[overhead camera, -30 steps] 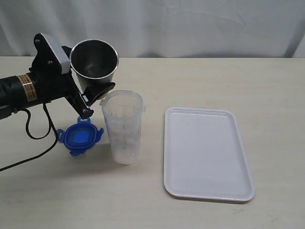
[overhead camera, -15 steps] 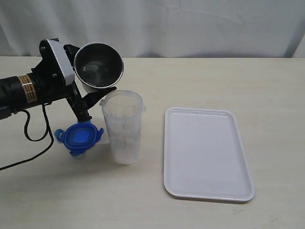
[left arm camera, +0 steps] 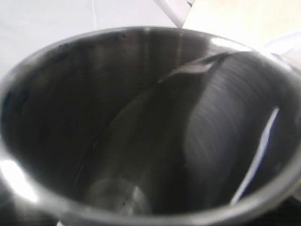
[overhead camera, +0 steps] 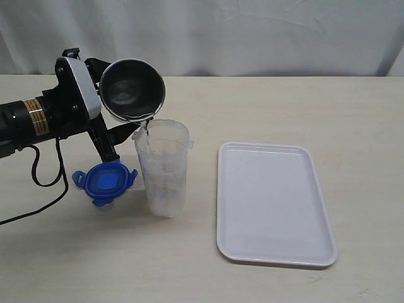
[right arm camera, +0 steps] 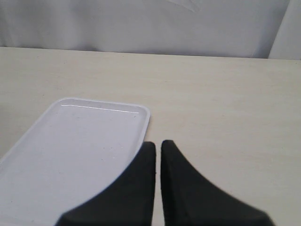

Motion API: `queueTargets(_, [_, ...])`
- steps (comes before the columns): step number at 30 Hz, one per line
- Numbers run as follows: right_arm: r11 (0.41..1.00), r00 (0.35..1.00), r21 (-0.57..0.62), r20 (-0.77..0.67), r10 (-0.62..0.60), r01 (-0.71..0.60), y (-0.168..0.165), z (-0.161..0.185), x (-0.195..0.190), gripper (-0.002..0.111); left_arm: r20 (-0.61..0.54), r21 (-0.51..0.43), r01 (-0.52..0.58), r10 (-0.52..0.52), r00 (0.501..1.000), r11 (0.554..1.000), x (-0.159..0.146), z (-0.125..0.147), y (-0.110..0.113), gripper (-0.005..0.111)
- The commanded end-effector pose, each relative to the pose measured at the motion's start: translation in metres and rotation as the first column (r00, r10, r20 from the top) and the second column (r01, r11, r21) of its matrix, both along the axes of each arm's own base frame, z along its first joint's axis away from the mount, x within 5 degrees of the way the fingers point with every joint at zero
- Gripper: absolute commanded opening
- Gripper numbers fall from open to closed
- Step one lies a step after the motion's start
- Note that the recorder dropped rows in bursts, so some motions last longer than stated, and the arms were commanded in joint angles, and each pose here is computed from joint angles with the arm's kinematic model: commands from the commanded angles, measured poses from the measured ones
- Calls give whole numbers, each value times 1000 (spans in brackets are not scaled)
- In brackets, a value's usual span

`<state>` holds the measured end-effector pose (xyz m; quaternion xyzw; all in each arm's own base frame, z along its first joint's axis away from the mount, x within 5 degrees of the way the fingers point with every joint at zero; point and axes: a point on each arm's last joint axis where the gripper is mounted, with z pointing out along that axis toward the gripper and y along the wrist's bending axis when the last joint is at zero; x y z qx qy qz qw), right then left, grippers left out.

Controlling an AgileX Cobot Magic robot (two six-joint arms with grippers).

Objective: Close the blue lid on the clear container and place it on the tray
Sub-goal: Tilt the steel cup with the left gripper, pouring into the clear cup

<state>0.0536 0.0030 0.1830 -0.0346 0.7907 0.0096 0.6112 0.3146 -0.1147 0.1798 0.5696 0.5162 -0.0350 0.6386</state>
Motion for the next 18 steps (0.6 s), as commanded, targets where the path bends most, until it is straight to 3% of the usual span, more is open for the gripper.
queueTargets(1, [1000,1000,3,1,-3,3,0,-1,0,4,74,-71,9,-4,997,997,2,16,-2,0])
queueTargets(18, [1000,1000,3,1,-3,3,0,-1,0,4,92,-61,1,5,996,998,3,16,-1,0])
